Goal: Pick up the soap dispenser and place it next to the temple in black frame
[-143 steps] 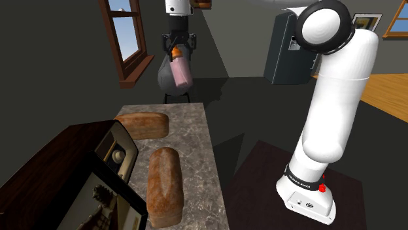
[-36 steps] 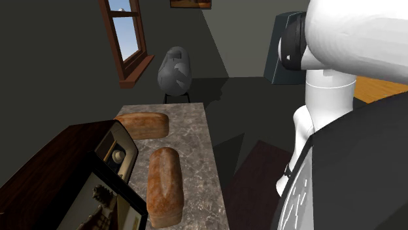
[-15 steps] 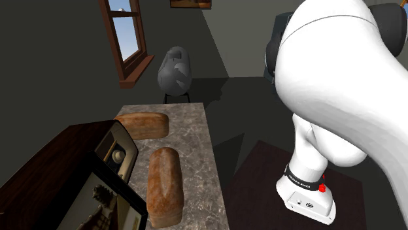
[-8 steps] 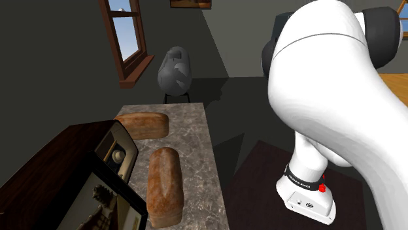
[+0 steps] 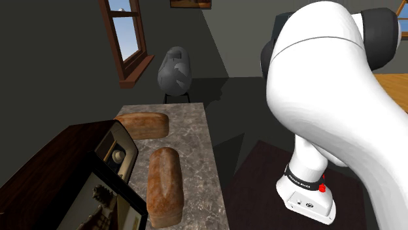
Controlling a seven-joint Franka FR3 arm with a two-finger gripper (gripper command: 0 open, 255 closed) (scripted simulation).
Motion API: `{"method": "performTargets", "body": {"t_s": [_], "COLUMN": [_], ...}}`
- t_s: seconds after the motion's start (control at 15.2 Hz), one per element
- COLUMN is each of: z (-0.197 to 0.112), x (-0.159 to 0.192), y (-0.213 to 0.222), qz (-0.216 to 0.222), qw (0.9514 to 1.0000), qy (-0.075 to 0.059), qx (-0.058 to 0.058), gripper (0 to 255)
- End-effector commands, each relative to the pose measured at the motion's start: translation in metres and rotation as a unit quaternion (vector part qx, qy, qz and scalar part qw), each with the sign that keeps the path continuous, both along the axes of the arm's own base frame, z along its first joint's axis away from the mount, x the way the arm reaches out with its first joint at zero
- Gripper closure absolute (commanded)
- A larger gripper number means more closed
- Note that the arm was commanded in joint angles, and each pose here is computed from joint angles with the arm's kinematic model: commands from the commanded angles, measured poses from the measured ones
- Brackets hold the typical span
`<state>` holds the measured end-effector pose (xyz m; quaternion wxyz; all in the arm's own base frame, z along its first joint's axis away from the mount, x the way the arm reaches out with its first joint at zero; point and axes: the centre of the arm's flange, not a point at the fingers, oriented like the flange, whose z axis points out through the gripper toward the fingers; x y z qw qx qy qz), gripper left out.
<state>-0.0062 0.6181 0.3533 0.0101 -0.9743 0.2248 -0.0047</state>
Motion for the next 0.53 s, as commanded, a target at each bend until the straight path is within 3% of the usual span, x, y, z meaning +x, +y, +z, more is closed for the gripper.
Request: {"method": "performTargets", "body": {"t_s": [0.0,0.13,0.4,0.46], "z": [-0.001,-0.002,0.048,0.048], "x": [0.0,0.001,0.0,0.0], "y": [0.0,-0.001,-0.001,-0.001], "qz": [0.0,0.0,0.0,0.0], "qw": [1.0,1.0,1.0,1.0], "qy": [0.0,0.0,0.0,0.0], "qx": [-0.001,-0.001,-0.001,-0.001], "gripper": [0,0,0,0]}}
